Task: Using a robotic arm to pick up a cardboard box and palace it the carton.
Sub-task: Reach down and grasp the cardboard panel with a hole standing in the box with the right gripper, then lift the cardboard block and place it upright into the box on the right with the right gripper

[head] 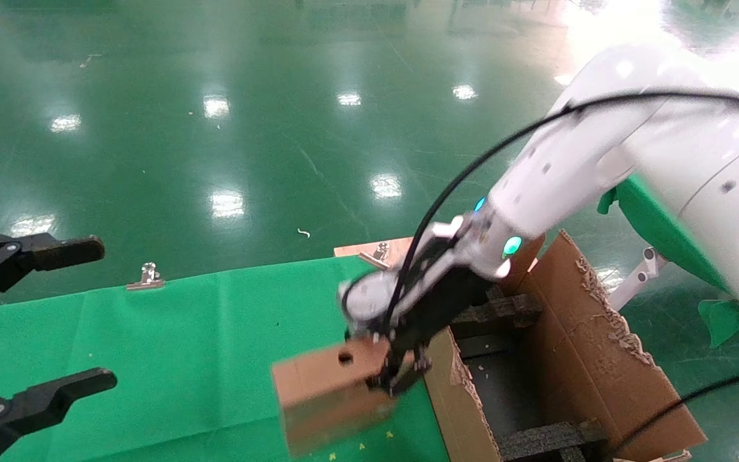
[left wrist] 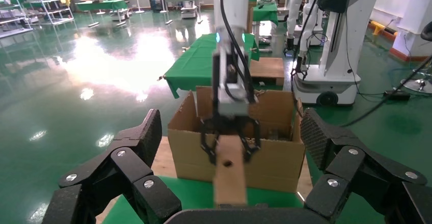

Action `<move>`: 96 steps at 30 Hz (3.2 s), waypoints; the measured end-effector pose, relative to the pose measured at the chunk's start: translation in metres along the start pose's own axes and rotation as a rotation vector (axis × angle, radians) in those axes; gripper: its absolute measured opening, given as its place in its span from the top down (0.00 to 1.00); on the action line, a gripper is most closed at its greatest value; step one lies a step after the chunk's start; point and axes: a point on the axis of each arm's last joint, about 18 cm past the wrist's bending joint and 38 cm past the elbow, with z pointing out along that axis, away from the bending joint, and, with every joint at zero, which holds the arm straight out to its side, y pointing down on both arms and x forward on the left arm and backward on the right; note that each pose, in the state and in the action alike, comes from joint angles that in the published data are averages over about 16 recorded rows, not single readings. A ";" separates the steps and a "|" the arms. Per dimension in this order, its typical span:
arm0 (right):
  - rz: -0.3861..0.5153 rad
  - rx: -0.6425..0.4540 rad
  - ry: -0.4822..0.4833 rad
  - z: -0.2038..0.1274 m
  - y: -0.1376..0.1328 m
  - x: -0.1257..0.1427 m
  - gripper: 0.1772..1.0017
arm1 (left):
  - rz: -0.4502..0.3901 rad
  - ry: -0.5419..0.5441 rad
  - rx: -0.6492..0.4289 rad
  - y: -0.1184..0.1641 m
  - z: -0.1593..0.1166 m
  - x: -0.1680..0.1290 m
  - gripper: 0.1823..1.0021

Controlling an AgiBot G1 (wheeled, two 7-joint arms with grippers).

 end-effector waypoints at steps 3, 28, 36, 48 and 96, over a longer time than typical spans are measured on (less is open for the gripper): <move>-0.010 -0.002 0.060 -0.030 -0.006 0.011 0.73 | 0.000 0.000 0.000 0.000 0.000 0.000 0.05; 0.165 -0.198 0.389 -0.232 0.053 -0.036 0.77 | 0.000 0.000 0.000 0.000 0.000 0.000 0.00; 0.328 -0.253 0.397 -0.247 0.105 -0.098 0.78 | 0.000 0.000 0.000 0.000 0.000 0.000 0.00; 0.449 -0.265 0.376 -0.236 0.137 -0.145 0.80 | 0.000 0.000 0.000 0.000 0.000 0.000 0.00; 1.411 -0.145 0.767 -0.171 0.184 -0.178 0.81 | 0.000 -0.001 0.000 0.000 0.000 0.000 0.00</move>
